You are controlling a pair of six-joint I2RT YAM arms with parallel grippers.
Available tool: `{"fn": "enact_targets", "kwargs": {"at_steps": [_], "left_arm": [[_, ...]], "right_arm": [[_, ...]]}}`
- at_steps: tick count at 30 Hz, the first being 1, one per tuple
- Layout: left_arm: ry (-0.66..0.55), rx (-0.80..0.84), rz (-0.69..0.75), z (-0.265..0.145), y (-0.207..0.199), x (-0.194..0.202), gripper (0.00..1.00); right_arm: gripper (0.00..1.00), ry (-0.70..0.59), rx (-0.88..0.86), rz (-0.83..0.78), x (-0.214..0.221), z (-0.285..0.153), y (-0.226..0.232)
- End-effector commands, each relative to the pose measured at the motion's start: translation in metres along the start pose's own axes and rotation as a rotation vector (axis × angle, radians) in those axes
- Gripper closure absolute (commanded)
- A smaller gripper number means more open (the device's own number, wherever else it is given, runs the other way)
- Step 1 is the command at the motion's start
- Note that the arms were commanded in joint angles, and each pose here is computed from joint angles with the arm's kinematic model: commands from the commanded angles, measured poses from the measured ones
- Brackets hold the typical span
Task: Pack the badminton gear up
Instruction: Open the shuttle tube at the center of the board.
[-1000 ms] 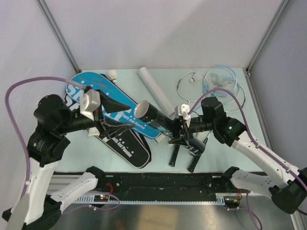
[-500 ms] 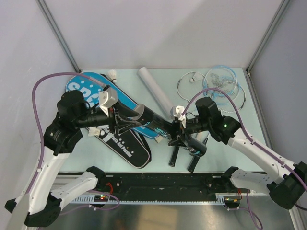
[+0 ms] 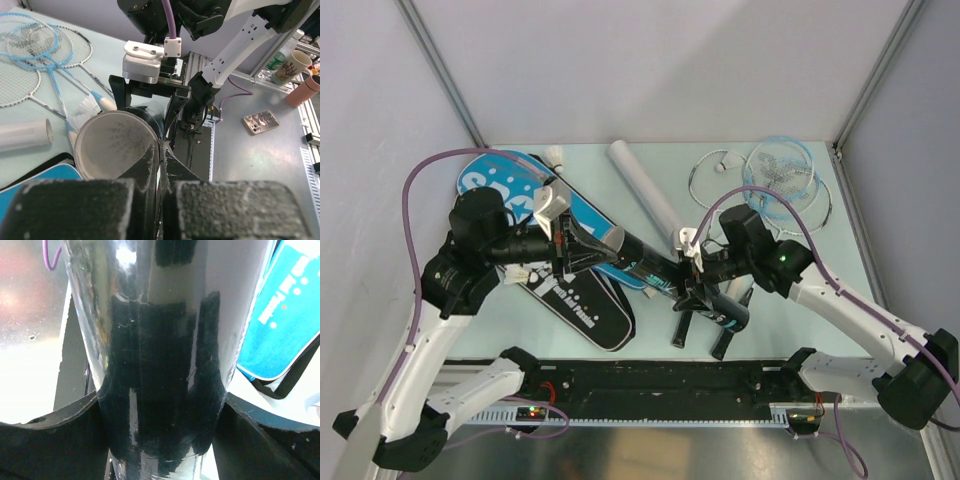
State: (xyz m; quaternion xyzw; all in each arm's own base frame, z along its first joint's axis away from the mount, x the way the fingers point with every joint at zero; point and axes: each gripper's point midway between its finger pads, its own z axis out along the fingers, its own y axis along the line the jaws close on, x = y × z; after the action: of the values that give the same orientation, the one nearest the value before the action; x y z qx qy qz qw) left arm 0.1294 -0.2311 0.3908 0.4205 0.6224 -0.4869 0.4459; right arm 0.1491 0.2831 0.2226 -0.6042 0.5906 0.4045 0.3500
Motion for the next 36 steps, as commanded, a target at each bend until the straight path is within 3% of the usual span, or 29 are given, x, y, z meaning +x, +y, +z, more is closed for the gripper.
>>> {"fn": "enact_targets", "kwargs": {"at_steps": [1,7,14,24,36], "left_arm": [[0.076,0.009,-0.154,0.004,0.0,0.03,0.99],[0.123,-0.179,-0.219,-0.002,0.032,0.048,1.0],[0.023,-0.247,-0.29,-0.026,0.059,0.013,1.0],[-0.069,-0.257,-0.248,-0.039,0.04,-0.035,1.0],[-0.113,-0.381,-0.253,-0.057,0.055,-0.033,1.0]], "right_arm": [[0.63,-0.103,0.038,-0.102,-0.05,-0.007,-0.01],[0.64,-0.051,0.058,-0.069,-0.04,-0.005,-0.018],[0.66,-0.039,0.02,-0.07,-0.029,-0.014,-0.018],[0.7,-0.003,-0.001,-0.039,-0.012,-0.013,-0.02],[0.72,-0.005,0.011,-0.017,-0.011,-0.015,-0.022]]}}
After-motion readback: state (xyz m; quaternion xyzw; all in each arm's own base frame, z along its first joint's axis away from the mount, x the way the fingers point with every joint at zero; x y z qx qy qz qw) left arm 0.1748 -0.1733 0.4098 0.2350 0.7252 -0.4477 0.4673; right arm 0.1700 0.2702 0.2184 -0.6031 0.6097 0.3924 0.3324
